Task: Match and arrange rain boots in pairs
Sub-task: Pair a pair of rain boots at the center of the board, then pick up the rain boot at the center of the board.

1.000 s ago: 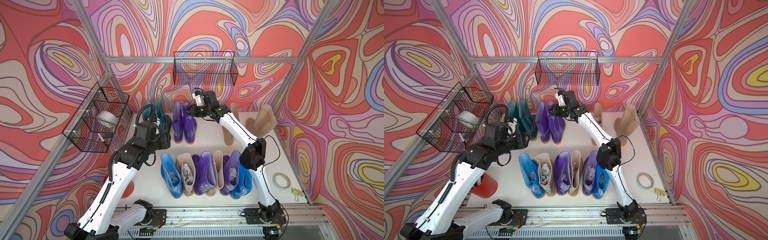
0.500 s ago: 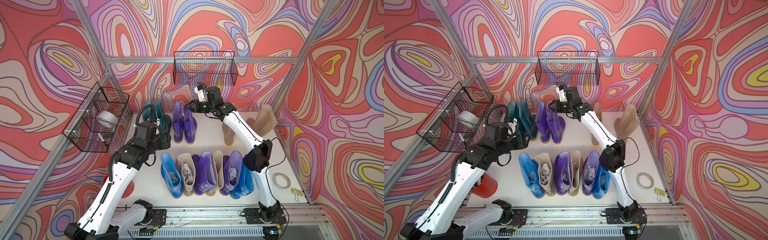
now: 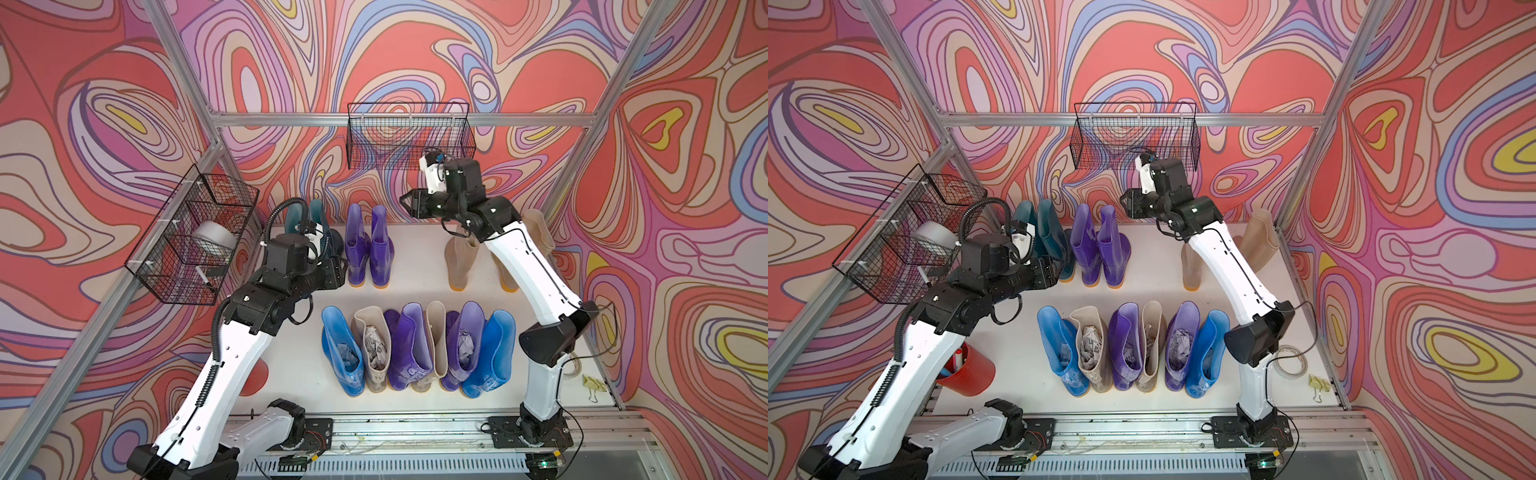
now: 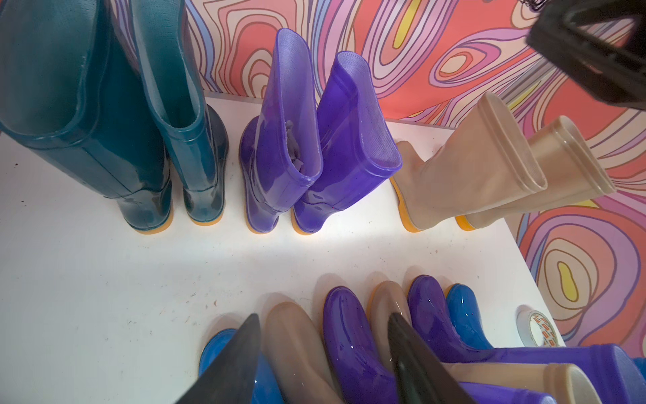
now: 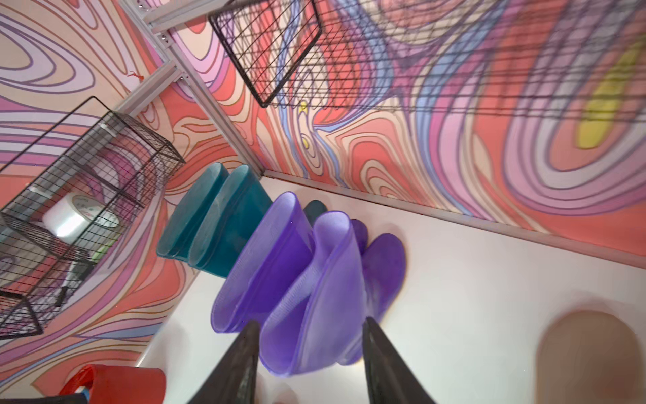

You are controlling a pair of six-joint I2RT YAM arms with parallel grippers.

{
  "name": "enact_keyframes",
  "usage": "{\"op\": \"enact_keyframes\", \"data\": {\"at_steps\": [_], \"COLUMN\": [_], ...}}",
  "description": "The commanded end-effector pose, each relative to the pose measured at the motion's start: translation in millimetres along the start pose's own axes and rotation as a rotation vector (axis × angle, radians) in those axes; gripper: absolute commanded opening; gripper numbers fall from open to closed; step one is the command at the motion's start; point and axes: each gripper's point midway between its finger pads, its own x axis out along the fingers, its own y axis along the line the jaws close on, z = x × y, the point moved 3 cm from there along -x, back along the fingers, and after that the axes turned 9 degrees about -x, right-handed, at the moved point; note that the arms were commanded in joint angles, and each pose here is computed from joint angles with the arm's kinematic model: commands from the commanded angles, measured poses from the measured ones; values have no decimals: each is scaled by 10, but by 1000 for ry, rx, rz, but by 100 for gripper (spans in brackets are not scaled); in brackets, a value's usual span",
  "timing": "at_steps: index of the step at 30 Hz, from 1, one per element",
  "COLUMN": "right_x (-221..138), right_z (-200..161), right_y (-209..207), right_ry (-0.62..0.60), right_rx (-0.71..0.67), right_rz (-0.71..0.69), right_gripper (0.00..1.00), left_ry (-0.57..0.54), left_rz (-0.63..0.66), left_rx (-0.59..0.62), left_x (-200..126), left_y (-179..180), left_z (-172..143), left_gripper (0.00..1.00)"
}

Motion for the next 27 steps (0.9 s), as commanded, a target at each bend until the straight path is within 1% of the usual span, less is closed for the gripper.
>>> {"op": "enact_keyframes", "data": {"at_steps": [1,6,7,11,15,17,20,27], "right_x": [-298,-601,-604,-522,-420,-286,-189,-64], "right_z": [-185,-393,-460,-685,-804,-925,-1010,-1178], "right_y": [-405,-764,-814,-973,-1093,-1190,-1281,-1530], "right_ry": [85,166,190,266,297,337,361,395], "right_rx": [-48,-52,-52,-51,-41,-33,-27,14], "right_rz": [-206,-364,-378,-432,-469,-488,-507,-555], "right_gripper": [55,68,72,83,93,95,96,95], "left_ry": [-4,10,21,45,59,60,58,59], "left_rz": [-72,-82,-84,-79,-70,-65,-59,-43], "left_rx": [-8,-31,-35,-47,-46,-45,-41,-37], "left_x": [-13,40,67,151,175,169,151,127], "left_y": [-144,-164,-165,-164,-162,-158,-152,-122], "left_z": [26,-48,-81,-186,-237,-245,-249,-261], "left_gripper": [60,61,61,61,60,60,60,60]}}
